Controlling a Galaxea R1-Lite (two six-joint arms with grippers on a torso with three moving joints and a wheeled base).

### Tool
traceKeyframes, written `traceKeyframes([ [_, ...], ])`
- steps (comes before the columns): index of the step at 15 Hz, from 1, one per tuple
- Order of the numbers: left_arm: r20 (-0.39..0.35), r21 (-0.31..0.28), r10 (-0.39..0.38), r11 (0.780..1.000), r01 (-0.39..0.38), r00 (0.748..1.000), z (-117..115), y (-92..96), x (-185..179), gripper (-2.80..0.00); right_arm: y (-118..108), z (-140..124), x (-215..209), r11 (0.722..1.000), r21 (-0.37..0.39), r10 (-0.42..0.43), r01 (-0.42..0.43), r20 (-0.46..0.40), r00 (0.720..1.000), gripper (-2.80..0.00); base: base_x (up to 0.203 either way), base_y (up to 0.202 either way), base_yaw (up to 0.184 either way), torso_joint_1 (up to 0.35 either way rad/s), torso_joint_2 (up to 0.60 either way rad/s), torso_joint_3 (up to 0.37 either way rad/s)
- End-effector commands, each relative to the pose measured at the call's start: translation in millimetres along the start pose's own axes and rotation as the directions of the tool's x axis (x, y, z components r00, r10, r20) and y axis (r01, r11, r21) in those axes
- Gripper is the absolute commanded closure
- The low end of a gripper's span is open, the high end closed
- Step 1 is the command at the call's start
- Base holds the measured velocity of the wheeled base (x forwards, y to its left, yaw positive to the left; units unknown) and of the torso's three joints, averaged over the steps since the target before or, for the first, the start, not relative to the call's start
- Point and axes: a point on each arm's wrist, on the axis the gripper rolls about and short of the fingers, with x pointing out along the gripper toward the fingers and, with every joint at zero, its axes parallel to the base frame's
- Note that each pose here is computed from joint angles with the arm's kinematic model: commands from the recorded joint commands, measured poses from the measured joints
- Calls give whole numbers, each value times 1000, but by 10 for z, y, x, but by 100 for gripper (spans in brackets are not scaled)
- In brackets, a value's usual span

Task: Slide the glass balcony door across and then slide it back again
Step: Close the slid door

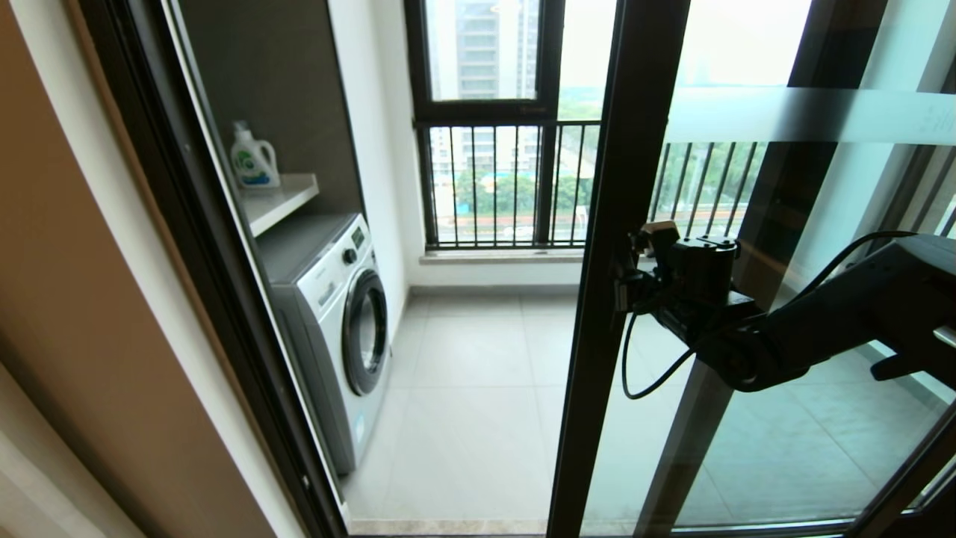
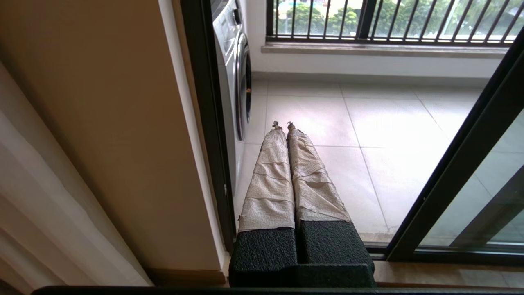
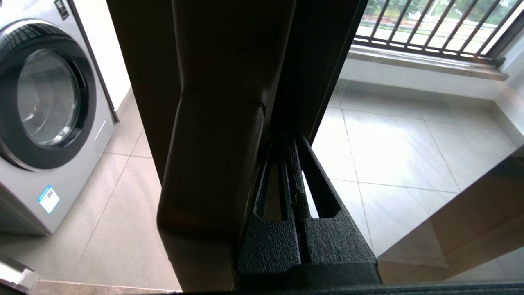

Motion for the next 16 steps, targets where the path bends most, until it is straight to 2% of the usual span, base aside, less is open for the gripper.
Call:
traceKeyframes([
  [1,0,0,1,1000,-1,1000,1,0,1,0,144,-43,10,999,-8,31,-31,-6,1000,0,0,0,0,0,0,0],
  [7,-2,0,1,1000,-1,1000,0,0,1,0,399,16,45,997,-8,71,-71,26,997,0,0,0,0,0,0,0],
  [10,-1,0,1,1000,-1,1000,1,0,1,0,616,27,108,998,-7,67,-67,46,997,0,0,0,0,0,0,0],
  [16,-2,0,1,1000,-1,1000,0,0,1,0,1007,-22,115,991,-20,131,-130,57,990,0,0,0,0,0,0,0],
])
